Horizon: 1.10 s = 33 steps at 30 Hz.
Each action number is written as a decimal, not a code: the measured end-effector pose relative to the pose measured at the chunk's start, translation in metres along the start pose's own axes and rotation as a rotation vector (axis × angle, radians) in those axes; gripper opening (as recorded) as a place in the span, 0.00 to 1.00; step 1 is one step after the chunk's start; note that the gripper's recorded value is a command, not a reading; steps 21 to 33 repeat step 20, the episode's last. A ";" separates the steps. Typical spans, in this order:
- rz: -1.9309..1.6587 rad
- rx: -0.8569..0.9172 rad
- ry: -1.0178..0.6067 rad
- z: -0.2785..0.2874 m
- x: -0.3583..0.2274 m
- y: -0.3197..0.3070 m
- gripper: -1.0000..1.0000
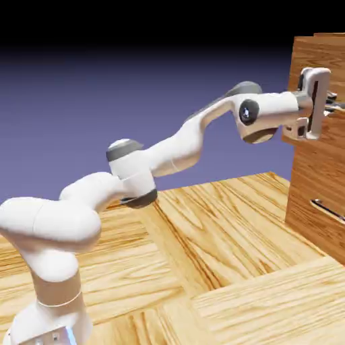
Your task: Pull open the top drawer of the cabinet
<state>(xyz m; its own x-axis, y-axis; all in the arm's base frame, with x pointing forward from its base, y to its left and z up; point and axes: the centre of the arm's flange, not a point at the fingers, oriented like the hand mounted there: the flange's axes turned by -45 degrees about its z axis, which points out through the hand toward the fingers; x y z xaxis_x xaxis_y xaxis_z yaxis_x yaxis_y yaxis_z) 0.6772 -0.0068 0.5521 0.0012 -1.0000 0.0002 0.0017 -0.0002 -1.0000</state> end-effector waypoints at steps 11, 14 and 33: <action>0.000 0.001 0.000 -0.098 0.000 0.000 0.00; 0.000 0.001 0.000 -0.128 0.000 0.000 0.00; -0.001 -0.001 0.001 -0.172 -0.001 -0.001 1.00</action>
